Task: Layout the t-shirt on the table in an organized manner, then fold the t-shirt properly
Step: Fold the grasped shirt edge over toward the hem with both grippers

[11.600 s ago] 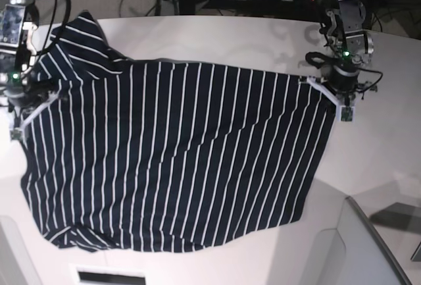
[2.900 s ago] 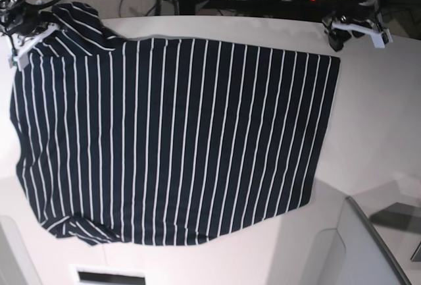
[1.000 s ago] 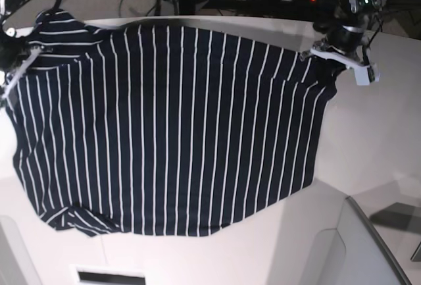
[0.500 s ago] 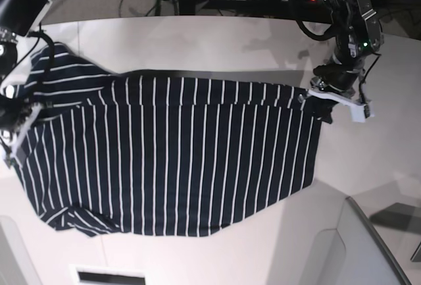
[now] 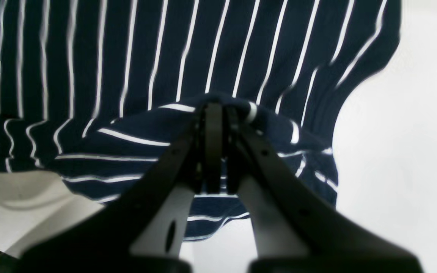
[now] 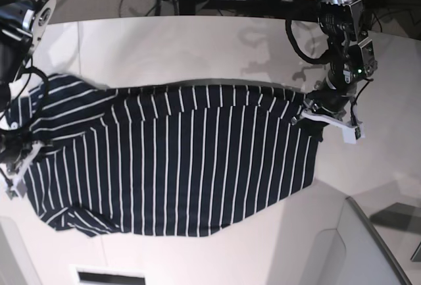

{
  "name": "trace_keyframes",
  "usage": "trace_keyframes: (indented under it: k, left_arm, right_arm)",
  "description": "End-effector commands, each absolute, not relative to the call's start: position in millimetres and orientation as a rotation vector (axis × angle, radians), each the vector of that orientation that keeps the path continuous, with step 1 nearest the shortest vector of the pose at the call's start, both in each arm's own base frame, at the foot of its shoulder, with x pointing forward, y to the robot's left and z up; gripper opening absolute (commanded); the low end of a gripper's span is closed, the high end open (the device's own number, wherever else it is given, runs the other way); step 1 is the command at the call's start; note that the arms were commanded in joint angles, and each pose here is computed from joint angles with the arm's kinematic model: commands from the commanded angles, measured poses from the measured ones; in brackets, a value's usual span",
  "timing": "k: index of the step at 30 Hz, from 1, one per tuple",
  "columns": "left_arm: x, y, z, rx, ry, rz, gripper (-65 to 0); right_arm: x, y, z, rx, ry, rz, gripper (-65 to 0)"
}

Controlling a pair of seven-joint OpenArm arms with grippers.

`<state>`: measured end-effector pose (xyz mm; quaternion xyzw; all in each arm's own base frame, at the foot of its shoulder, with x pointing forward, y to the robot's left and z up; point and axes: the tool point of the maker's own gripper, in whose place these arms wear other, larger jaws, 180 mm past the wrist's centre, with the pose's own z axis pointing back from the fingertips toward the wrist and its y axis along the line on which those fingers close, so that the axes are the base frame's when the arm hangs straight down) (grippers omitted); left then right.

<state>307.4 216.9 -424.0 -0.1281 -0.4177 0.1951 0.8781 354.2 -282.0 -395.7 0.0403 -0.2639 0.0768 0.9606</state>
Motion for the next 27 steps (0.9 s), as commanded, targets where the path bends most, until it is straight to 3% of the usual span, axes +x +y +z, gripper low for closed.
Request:
trace_keyframes:
  k: [1, 12, 27]
  left_arm:
    - [318, 226, -411, -0.255, -0.92, 0.396, -65.0]
    - [328, 239, -426, -0.237, -0.955, 0.447, -65.0]
    - [346, 243, -417, -0.24, -1.012, 0.464, -65.0]
  right_arm:
    - [371, -294, -377, 0.063, -0.597, 0.149, -64.8]
    - [390, -290, -393, 0.155, -0.683, 0.083, -64.8]
    - [401, -302, -385, 0.13, -0.807, -0.017, -64.8]
